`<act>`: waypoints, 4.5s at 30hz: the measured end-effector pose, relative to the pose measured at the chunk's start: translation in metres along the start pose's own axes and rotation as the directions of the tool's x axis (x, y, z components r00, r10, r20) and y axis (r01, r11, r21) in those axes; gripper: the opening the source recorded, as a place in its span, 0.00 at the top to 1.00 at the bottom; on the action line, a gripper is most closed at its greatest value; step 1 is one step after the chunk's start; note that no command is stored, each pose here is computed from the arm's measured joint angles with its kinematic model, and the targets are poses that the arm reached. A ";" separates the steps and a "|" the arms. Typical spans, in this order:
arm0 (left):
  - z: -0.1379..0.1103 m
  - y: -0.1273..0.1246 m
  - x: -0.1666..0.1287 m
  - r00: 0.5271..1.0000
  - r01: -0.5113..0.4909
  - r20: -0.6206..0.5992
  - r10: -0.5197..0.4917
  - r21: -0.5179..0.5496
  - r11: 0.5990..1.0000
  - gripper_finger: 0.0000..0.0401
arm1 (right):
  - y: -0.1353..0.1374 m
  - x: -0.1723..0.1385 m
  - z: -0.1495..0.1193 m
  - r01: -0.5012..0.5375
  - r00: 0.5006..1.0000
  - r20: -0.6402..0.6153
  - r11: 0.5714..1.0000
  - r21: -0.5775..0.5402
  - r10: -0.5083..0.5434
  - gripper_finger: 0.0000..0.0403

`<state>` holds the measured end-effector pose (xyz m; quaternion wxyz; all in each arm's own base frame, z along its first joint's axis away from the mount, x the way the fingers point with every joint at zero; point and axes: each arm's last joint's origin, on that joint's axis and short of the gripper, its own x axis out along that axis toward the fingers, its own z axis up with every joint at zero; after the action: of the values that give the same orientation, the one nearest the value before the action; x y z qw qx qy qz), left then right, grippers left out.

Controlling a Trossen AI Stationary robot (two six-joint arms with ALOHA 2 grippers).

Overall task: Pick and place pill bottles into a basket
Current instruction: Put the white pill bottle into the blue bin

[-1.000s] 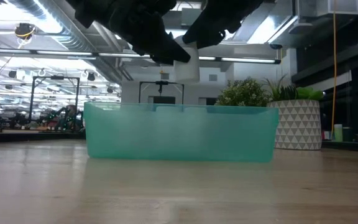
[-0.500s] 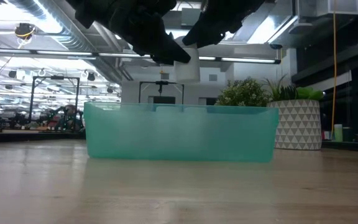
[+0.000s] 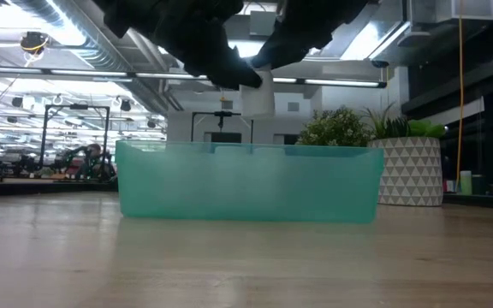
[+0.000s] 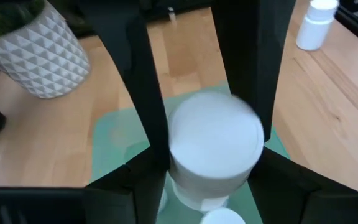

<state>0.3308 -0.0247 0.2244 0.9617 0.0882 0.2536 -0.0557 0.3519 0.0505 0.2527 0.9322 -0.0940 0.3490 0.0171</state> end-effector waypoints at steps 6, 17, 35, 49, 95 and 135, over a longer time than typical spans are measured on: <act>0.005 0.001 -0.002 0.999 -0.033 0.015 0.033 0.001 0.999 0.43 | -0.002 -0.008 0.001 0.003 1.000 0.006 1.000 0.004 -0.003 0.64; 0.024 -0.005 -0.052 0.999 -0.005 0.034 0.004 0.031 1.000 0.45 | -0.003 -0.013 -0.003 0.016 0.999 -0.041 1.000 0.017 -0.015 0.64; -0.021 -0.018 -0.135 0.970 -0.190 0.137 0.201 -0.087 0.978 0.98 | -0.011 -0.055 0.003 0.093 0.996 -0.015 0.996 0.011 -0.093 0.64; -0.073 -0.023 -0.139 0.926 -0.208 0.291 0.241 -0.139 0.968 1.00 | -0.011 -0.052 -0.025 0.126 0.991 0.035 0.989 0.074 -0.129 0.64; -0.071 -0.023 -0.140 0.920 -0.176 0.317 0.228 -0.185 0.967 0.99 | -0.015 0.007 -0.111 0.199 0.979 -0.018 0.945 0.258 -0.201 0.64; -0.071 -0.023 -0.140 0.921 -0.174 0.317 0.229 -0.192 0.966 0.98 | -0.013 0.016 -0.117 0.230 0.973 -0.057 0.935 0.269 -0.223 0.49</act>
<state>0.1720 -0.0245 0.2303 0.9953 0.0256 0.0790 0.0500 0.2893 0.0155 0.1578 0.9275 -0.0040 0.3468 -0.1398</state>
